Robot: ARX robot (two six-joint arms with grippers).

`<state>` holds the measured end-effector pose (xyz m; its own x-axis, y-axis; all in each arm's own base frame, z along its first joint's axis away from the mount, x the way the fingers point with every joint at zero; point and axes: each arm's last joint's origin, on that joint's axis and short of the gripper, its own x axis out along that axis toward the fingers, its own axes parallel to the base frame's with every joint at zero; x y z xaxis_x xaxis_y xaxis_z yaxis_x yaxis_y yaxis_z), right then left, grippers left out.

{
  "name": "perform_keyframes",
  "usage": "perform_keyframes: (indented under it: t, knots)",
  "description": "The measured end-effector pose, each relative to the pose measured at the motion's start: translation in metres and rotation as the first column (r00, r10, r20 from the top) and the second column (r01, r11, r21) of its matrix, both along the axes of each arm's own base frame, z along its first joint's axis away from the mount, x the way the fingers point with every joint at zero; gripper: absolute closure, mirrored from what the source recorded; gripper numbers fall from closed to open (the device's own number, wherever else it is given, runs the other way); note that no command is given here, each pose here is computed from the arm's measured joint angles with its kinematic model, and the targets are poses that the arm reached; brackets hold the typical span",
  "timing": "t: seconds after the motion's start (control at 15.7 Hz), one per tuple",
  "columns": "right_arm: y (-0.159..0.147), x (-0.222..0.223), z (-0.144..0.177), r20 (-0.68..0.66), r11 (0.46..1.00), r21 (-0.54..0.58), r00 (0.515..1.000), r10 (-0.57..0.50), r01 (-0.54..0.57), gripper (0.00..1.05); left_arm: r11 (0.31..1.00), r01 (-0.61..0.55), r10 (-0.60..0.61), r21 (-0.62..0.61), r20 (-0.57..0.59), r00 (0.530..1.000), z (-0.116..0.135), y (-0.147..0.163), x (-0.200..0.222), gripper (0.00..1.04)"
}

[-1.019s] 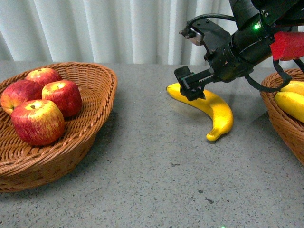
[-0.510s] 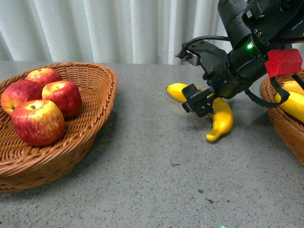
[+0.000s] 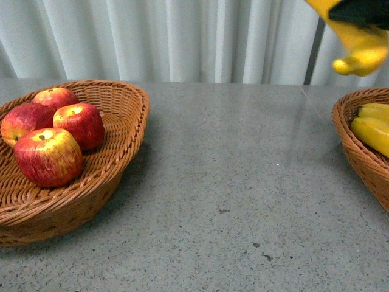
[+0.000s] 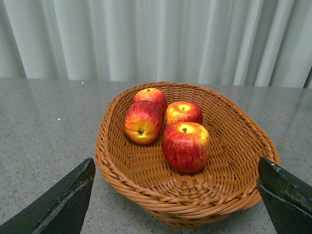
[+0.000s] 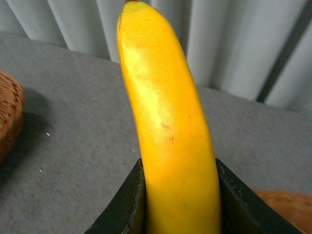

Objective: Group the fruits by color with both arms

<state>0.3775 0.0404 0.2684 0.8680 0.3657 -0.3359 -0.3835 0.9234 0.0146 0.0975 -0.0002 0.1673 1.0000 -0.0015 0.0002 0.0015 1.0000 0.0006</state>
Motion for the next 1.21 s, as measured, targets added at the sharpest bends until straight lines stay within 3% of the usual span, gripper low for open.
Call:
perform_keyframes:
  t: [0.45,0.64,0.83,0.96,1.15,1.21]
  knots:
    - [-0.049,-0.03,-0.017,-0.039,0.989,-0.115,0.994,-0.103,0.098,0.72,1.0,0.0,0.0,0.0,0.0,1.0,0.0,0.0,0.0,0.07]
    - [-0.095,-0.055,-0.033,-0.065,0.955,-0.249,0.981,-0.182,0.161,0.72,1.0,0.0,0.0,0.0,0.0,1.0,0.0,0.0,0.0,0.07]
    - [-0.105,-0.067,-0.044,-0.095,0.938,-0.319,0.98,-0.172,0.134,0.71,1.0,0.0,0.0,0.0,0.0,1.0,0.0,0.0,0.0,0.07]
    - [-0.103,-0.068,-0.045,-0.101,0.94,-0.323,0.984,-0.148,0.108,0.5,1.0,0.0,0.0,0.0,0.0,1.0,0.0,0.0,0.0,0.07]
    - [-0.094,-0.075,-0.018,-0.004,0.958,-0.268,0.994,-0.108,0.103,0.12,1.0,0.0,0.0,0.0,0.0,1.0,0.0,0.0,0.0,0.07]
    - [-0.091,-0.078,-0.011,0.016,0.967,-0.234,0.995,-0.1,0.101,0.04,1.0,0.0,0.0,0.0,0.0,1.0,0.0,0.0,0.0,0.07]
